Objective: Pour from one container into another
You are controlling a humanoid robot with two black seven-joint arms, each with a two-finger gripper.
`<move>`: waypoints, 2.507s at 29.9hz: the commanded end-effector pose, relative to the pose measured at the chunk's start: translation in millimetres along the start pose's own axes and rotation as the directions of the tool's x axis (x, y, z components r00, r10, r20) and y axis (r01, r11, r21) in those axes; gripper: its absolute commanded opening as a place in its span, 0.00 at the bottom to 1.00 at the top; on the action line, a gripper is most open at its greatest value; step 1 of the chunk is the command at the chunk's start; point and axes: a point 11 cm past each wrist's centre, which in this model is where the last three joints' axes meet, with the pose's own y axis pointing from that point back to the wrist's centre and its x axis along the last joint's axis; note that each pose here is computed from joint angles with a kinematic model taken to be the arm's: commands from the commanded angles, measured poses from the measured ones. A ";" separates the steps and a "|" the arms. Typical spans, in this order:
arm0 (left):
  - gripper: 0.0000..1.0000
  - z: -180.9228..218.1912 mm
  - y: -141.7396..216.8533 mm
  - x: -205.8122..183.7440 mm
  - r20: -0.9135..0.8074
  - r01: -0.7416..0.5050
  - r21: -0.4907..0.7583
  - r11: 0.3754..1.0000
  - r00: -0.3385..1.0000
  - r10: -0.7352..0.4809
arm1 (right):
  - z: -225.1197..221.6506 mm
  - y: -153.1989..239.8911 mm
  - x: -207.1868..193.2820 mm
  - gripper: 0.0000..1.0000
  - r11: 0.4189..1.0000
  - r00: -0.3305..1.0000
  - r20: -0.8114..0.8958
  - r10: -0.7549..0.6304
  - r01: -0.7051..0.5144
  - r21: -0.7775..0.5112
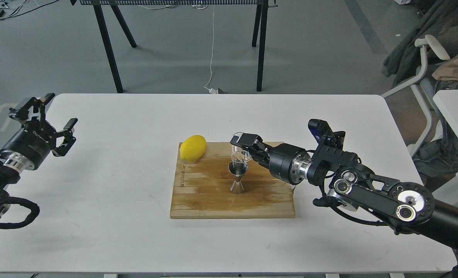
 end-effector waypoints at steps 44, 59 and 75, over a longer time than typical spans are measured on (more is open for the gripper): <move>0.86 -2.6 2.5 1.4 -0.003 -0.005 0.005 1.000 1.000 0.005 | -3.5 -2.6 -7.7 0.37 0.999 0.995 -0.090 -0.039 0.039 0.000; 0.86 -2.6 2.5 1.4 -0.003 -0.005 0.005 1.000 1.000 0.005 | -14.2 -0.5 0.7 0.37 0.999 0.997 0.065 -0.032 0.030 0.030; 0.86 -7.0 4.2 1.2 -0.008 -0.007 0.012 1.000 1.000 0.007 | 7.1 53.3 77.8 0.34 0.917 0.156 0.980 -0.126 -0.358 0.175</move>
